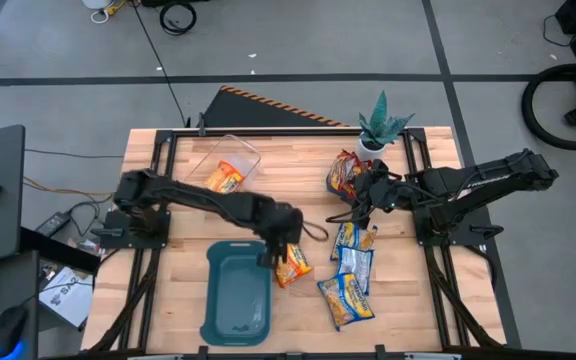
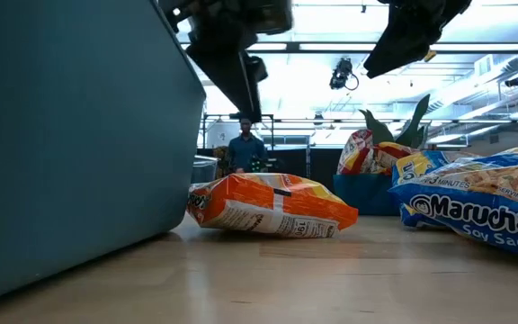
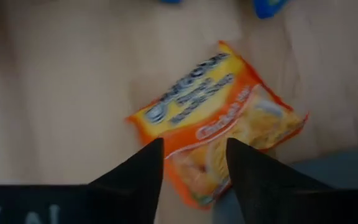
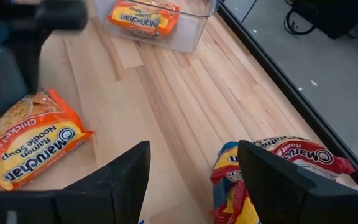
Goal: Sort Maruchan noodles
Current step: Put the orange noodle pack into the transparent bin
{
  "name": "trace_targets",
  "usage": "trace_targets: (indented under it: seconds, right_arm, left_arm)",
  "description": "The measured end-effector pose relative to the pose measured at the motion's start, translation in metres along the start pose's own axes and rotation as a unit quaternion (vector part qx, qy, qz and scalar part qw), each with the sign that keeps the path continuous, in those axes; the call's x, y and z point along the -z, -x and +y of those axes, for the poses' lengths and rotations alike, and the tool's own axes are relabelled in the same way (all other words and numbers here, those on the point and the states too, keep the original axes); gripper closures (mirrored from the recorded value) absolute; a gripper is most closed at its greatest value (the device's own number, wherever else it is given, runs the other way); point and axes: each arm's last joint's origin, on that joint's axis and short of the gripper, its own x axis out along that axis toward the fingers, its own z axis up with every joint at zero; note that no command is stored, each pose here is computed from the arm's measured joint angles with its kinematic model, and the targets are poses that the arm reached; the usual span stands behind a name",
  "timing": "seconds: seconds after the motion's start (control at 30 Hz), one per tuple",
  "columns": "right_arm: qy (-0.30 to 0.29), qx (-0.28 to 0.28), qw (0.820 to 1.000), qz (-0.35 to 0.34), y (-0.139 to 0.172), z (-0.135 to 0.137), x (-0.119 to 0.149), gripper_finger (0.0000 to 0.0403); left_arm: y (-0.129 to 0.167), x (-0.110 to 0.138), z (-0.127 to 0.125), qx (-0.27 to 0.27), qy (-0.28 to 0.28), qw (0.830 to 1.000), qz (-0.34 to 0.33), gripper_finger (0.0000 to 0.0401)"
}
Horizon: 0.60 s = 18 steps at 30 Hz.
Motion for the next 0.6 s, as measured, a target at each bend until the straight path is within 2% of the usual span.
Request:
trace_targets:
  seconds: [0.17,0.27,0.6]
  right_arm:
    - [0.003,0.0,1.0,0.0,0.0,0.0,0.0,0.0154]
    - [0.002,0.0,1.0,0.0,0.0,0.0,0.0,0.0154]
    - [-0.001,-0.005,1.0,-0.005,0.0,0.001,-0.001,0.0154]
  left_arm:
    - [-0.027,-0.006,-0.017,0.012,-0.057,0.998,0.028,0.0177]
    - [-0.039,-0.006,-0.021,0.011,-0.067,0.997,0.041,0.017]
    - [-0.053,0.002,-0.021,0.016,-0.088,0.992,0.084,0.0212]
